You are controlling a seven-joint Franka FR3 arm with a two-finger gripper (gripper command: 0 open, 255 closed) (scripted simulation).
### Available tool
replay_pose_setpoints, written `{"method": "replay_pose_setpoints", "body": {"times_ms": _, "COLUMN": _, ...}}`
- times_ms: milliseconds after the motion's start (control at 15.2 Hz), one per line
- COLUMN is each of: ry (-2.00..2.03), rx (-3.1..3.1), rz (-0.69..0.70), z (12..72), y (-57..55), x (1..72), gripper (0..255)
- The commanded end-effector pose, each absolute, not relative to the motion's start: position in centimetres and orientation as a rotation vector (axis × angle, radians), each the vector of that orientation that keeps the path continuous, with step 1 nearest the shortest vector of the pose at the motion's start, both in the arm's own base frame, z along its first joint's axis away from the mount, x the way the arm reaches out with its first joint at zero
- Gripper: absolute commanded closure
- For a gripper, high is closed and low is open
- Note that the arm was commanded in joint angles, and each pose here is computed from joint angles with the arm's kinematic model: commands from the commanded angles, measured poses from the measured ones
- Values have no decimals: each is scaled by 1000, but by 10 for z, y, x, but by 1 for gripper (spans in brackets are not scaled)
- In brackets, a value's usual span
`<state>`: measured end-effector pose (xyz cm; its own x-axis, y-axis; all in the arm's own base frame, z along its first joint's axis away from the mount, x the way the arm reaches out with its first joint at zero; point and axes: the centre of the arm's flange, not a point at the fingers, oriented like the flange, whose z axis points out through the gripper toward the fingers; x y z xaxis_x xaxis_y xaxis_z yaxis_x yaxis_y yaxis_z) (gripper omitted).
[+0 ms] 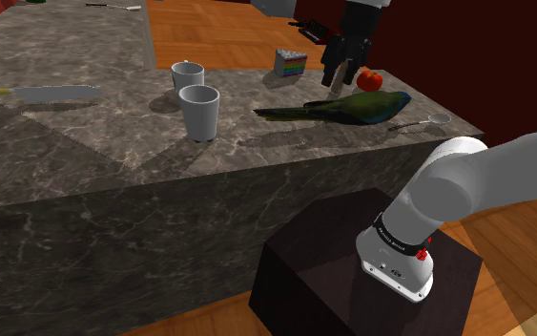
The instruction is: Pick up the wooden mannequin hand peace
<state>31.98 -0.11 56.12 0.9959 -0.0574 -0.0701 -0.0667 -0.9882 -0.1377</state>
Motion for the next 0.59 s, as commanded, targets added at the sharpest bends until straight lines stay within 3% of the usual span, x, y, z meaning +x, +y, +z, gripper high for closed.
{"method": "replay_pose_setpoints", "body": {"times_ms": 0, "ry": 94, "rx": -2998, "rz": 99, "z": 561, "y": -1, "x": 320, "gripper": 0}}
{"method": "replay_pose_setpoints", "body": {"times_ms": 528, "ry": 54, "rx": -3001, "rz": 10, "z": 558, "y": -101, "x": 343, "gripper": 0}}
